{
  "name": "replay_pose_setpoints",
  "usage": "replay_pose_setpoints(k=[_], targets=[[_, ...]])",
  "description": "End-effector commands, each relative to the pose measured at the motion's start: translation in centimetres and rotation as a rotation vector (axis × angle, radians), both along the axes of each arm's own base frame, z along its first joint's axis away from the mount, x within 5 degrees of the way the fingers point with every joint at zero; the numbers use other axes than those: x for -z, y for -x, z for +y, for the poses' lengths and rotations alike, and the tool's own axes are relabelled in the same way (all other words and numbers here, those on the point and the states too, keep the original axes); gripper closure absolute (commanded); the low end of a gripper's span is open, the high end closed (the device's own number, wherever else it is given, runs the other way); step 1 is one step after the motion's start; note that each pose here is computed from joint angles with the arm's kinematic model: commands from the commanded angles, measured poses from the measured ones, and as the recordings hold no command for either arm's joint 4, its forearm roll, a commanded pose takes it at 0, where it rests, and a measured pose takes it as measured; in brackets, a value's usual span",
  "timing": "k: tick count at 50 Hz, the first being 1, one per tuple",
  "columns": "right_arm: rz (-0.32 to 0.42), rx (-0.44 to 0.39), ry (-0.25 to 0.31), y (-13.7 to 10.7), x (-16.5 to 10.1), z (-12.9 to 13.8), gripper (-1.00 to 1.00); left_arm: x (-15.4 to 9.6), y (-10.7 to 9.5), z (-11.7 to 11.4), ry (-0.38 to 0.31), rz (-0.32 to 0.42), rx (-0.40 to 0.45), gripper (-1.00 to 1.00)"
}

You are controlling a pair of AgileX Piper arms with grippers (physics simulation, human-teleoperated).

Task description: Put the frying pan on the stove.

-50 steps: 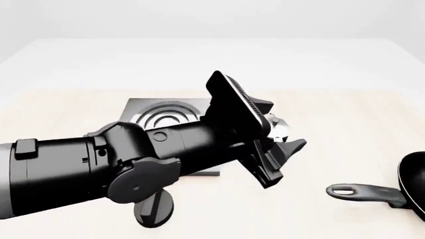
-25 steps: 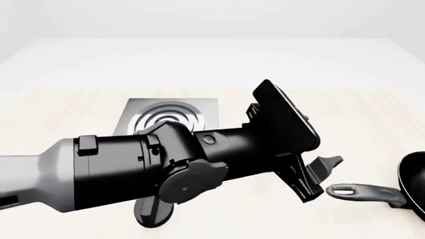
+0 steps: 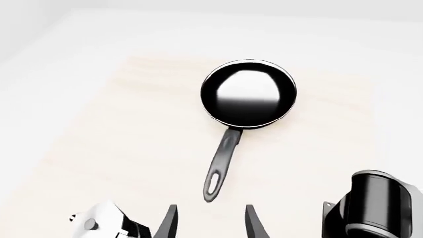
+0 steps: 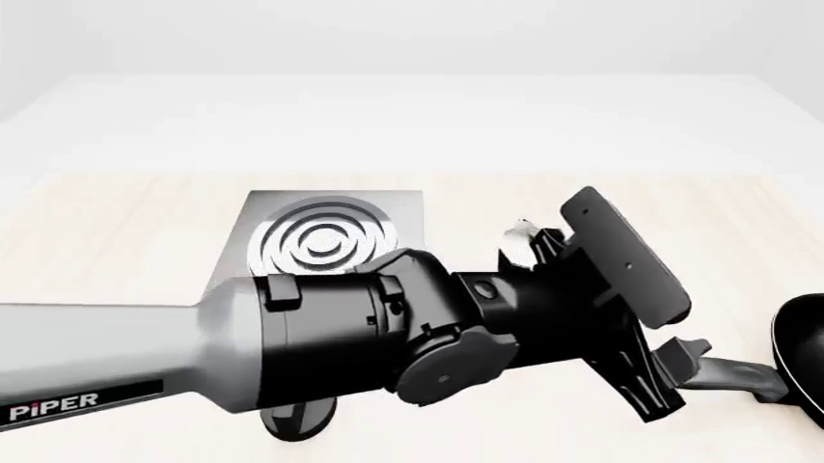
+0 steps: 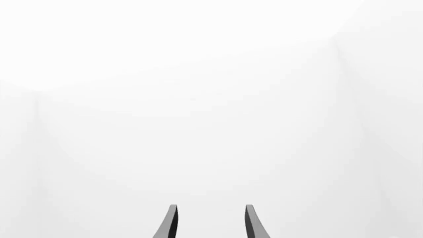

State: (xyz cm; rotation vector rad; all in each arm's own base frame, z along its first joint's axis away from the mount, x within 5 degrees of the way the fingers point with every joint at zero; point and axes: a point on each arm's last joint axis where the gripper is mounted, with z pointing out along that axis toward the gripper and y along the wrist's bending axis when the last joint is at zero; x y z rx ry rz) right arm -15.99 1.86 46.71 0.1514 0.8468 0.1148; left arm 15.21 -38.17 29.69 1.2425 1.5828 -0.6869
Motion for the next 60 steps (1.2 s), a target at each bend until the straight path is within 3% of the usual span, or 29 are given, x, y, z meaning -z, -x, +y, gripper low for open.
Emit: replay_pose_setpoints(k=[1,35,60], targets=[[0.001,0.005,-0.002,0.2,0.0,0.1,-1.0,0.5,-0.5,-1.7,-0.018,0.02,-0.001,-1.0],[0.009,0.024,-0.001,1.0,-0.1,0.5,-1.0,1.2,-2.8,-5.8,-0.027,0.05,-0.025,-1.0],[0.011,0.021,0.002,1.1,-0.2,0.4,-1.0,3.1,-5.3,-8.4,-0.068,0.055,-0.046,-1.0]])
